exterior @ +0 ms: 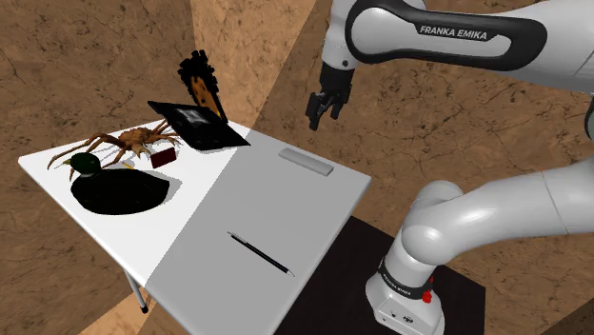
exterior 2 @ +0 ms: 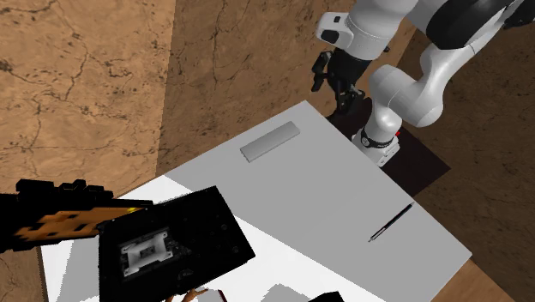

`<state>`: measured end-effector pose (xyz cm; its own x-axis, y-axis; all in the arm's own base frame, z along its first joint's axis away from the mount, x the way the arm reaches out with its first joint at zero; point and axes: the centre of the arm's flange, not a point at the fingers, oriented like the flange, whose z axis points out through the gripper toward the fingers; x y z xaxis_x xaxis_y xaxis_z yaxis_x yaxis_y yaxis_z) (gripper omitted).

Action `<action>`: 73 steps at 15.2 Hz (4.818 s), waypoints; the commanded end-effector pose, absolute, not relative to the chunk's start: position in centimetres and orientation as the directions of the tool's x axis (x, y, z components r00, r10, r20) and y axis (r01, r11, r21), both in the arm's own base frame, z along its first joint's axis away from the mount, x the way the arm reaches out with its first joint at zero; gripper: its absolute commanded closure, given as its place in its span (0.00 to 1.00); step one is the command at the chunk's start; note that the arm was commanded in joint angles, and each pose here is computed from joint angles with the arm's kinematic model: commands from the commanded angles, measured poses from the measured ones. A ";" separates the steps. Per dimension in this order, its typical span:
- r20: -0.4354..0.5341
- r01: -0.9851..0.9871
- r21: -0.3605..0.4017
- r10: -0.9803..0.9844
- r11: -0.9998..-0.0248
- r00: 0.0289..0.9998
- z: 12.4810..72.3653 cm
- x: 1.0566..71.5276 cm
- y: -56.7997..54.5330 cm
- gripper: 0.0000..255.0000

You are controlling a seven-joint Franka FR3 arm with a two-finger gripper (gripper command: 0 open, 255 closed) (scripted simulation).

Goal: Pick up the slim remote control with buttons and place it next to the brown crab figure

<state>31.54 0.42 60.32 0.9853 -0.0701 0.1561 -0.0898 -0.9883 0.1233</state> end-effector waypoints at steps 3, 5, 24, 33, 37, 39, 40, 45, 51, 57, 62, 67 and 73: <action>0.137 -0.090 0.110 -0.075 -0.990 0.988 58.5 33.1 -1.1 0.00; 0.118 -0.091 0.098 -0.079 -0.991 0.990 56.6 34.6 -2.5 0.00; 0.001 -0.101 0.020 -0.101 -0.995 0.995 40.8 43.0 -10.9 0.00; 0.001 -0.101 0.020 -0.101 -0.995 0.995 40.0 43.0 -10.9 0.00; 0.001 -0.101 0.020 -0.101 -0.995 0.995 40.0 43.0 -10.9 1.00; 0.001 -0.101 0.020 -0.101 -0.995 0.995 40.0 43.0 -10.9 1.00; 0.001 -0.101 0.020 -0.101 -0.995 0.995 40.0 43.0 -10.9 1.00; 0.001 -0.101 0.020 -0.101 -0.995 0.995 41.0 43.0 -10.9 1.00; 0.001 -0.101 0.020 -0.101 -0.995 0.995 44.2 43.0 -10.9 1.00; 0.001 -0.101 0.020 -0.101 -0.995 0.995 47.4 43.0 -10.9 1.00; 0.001 -0.101 0.020 -0.101 -0.995 0.995 50.0 43.0 -10.9 1.00; 0.001 -0.101 0.020 -0.101 -0.995 0.995 52.7 43.0 -10.9 1.00; 0.001 -0.101 0.020 -0.101 -0.995 0.995 55.8 43.0 -10.9 1.00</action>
<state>42.94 -10.96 55.29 0.9949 -0.1005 0.0012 -0.1005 -0.9947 0.0202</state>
